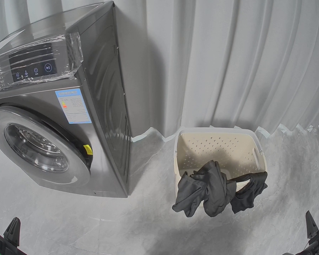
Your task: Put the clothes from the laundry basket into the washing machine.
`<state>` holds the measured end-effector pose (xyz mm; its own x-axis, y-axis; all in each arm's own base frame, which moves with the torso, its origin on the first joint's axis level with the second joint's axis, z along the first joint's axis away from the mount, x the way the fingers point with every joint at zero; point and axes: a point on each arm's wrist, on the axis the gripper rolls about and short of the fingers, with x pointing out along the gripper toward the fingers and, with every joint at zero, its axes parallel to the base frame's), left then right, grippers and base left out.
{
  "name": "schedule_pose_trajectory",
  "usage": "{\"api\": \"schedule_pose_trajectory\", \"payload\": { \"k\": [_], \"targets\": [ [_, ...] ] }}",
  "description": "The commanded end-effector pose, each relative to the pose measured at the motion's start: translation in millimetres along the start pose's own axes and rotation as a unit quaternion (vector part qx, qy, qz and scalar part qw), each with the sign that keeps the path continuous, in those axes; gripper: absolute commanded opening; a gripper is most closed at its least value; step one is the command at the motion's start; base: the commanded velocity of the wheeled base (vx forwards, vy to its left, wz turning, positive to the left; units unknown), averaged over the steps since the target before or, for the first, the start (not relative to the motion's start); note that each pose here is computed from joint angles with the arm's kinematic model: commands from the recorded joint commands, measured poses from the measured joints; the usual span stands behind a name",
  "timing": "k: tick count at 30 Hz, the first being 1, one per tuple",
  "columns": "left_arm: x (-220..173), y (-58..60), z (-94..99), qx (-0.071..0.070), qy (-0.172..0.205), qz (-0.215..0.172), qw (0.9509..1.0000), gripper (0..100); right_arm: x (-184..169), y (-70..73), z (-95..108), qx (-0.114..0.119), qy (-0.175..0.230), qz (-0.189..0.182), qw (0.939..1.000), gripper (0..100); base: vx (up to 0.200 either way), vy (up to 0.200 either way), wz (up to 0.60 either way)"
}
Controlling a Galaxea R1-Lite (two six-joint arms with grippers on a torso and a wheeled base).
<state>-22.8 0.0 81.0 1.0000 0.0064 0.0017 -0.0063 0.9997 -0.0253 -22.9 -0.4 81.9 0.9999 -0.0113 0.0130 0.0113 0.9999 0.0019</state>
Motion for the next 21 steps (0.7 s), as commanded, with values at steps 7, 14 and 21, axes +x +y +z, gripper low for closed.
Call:
{"api": "schedule_pose_trajectory", "payload": {
  "k": [7, 14, 21],
  "targets": [
    [-0.2, 0.1, -4.9, 0.0, -0.001, 0.001, 1.0, 0, 0.0, 0.0, -5.2, 0.0, 0.0, 0.0, 1.0, 100, 0.0, 0.2, 0.0],
    [-0.2, 0.1, -4.9, 0.0, -0.001, 0.001, 1.0, 0, 0.0, 0.0, -5.2, 0.0, 0.0, 0.0, 1.0, 100, 0.0, 0.2, 0.0],
    [-0.2, 0.1, -4.9, 0.0, -0.001, 0.0, 1.0, 0, 0.0, 0.0, -5.2, 0.0, 0.0, 0.0, 1.0, 100, 0.0, 0.2, 0.0]
  ]
}}
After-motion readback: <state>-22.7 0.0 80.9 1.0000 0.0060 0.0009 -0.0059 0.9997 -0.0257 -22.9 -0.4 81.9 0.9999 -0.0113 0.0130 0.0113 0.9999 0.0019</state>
